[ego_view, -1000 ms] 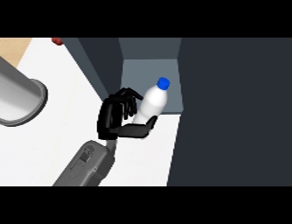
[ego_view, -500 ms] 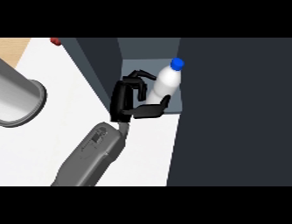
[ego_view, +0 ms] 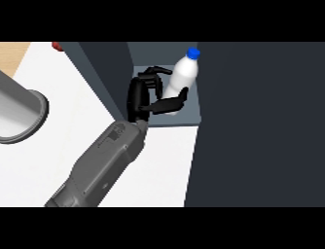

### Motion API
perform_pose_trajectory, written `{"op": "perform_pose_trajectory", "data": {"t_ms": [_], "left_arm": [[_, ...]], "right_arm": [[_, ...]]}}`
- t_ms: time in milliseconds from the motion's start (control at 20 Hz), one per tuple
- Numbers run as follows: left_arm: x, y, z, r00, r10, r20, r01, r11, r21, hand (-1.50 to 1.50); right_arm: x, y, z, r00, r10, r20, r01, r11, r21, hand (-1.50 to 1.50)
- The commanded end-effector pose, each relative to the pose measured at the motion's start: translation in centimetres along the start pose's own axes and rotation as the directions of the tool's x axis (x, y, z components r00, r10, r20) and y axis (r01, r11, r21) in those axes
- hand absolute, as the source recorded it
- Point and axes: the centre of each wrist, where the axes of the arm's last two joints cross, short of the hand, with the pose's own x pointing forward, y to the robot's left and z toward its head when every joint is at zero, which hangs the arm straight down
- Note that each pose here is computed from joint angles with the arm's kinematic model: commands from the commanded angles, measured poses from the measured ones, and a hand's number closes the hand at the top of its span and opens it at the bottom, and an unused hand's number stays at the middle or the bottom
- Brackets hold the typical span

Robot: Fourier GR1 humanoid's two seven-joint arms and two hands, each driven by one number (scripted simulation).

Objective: Pick up the bottled water, place it into the cabinet and close the cabinet

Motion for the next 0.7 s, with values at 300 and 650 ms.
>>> {"op": "perform_pose_trajectory", "data": {"t_ms": [300,650], "left_arm": [[-1.3,1.1,-3.0,0.991,-0.136,-0.017,0.137,0.984,0.117,1.50],[-2.0,2.4,-4.0,0.974,-0.224,0.000,0.221,0.958,0.184,1.50]], "right_arm": [[1.4,-0.1,0.9,0.999,-0.041,0.020,0.040,0.999,0.018,-1.50],[1.5,-0.9,1.4,0.999,-0.042,0.031,0.041,0.999,0.028,-1.50]]}}
